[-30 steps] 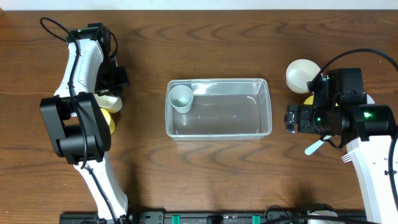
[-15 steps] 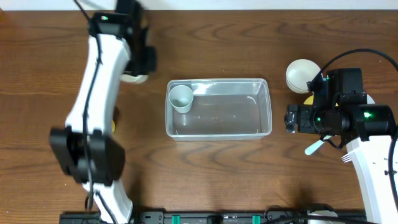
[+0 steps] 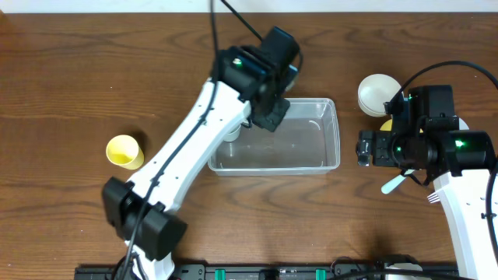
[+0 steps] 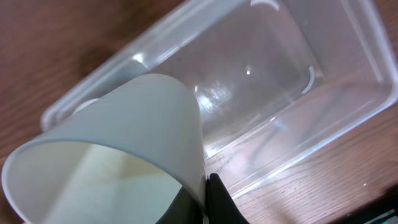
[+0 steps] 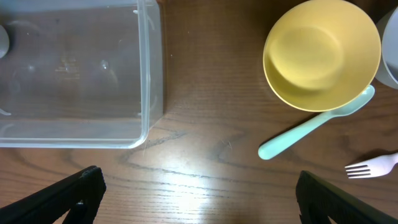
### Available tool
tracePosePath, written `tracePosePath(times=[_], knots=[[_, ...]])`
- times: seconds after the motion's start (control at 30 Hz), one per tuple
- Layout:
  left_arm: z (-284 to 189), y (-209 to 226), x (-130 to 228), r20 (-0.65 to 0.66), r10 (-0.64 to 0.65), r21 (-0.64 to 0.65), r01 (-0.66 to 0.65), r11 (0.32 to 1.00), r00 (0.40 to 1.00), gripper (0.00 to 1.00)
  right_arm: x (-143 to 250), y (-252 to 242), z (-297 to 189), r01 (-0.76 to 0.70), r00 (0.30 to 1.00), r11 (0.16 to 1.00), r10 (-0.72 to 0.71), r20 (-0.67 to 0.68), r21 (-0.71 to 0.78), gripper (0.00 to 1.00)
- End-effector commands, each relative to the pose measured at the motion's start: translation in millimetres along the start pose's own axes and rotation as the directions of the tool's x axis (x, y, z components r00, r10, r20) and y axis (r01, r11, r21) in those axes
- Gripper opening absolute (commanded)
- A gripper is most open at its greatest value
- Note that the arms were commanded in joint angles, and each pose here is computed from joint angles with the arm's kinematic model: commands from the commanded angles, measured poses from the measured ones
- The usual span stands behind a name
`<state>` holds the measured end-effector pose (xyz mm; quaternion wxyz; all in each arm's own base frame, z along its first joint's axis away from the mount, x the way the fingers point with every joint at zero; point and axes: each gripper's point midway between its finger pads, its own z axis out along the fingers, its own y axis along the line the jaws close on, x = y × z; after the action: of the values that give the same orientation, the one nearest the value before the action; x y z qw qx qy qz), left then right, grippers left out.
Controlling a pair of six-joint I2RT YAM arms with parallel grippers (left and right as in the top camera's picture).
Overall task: Pack container
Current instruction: 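Place the white cup in the container beside the grey cup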
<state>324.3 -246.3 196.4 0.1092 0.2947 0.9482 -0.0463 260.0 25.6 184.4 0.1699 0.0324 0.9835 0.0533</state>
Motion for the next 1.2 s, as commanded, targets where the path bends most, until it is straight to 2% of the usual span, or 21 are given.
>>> tracePosePath(times=[0.0, 0.3, 0.6, 0.77, 0.8, 1.0, 1.1, 1.17], knots=[[29, 6, 10, -0.089, 0.002, -0.014, -0.003, 1.0, 0.996, 0.06, -5, -2, -4, -0.021, 1.0, 1.0, 0.021, 0.015, 0.003, 0.99], [91, 8, 15, -0.22, 0.013, -0.015, -0.017, 1.0, 0.975, 0.06, -5, -2, -4, -0.021, 1.0, 1.0, 0.021, 0.015, 0.003, 0.99], [115, 11, 9, -0.221, 0.015, -0.015, -0.019, 1.0, 0.975, 0.06, -5, -2, -4, -0.021, 1.0, 1.0, 0.021, 0.014, 0.004, 0.99], [116, 17, 4, -0.201, 0.002, -0.018, -0.005, 1.0, 0.98, 0.25, -4, -2, -4, -0.021, 1.0, 1.0, 0.021, 0.014, 0.004, 0.99], [116, 18, 4, -0.2, -0.001, -0.018, -0.003, 1.0, 0.98, 0.34, -4, -2, -4, -0.021, 1.0, 1.0, 0.021, 0.014, 0.004, 0.99], [115, 20, 4, -0.203, -0.004, -0.024, -0.001, 1.0, 0.979, 0.35, -4, -2, -4, -0.02, 1.0, 1.0, 0.02, 0.012, 0.004, 0.99], [105, 28, 8, -0.214, -0.005, -0.07, -0.01, 0.998, 0.977, 0.36, -4, -2, -4, -0.021, 1.0, 1.0, 0.02, 0.011, 0.004, 0.99], [91, 33, 8, -0.211, -0.005, -0.101, -0.017, 0.995, 0.978, 0.39, -4, -2, -4, -0.02, 1.0, 1.0, 0.02, 0.012, 0.004, 0.99]])
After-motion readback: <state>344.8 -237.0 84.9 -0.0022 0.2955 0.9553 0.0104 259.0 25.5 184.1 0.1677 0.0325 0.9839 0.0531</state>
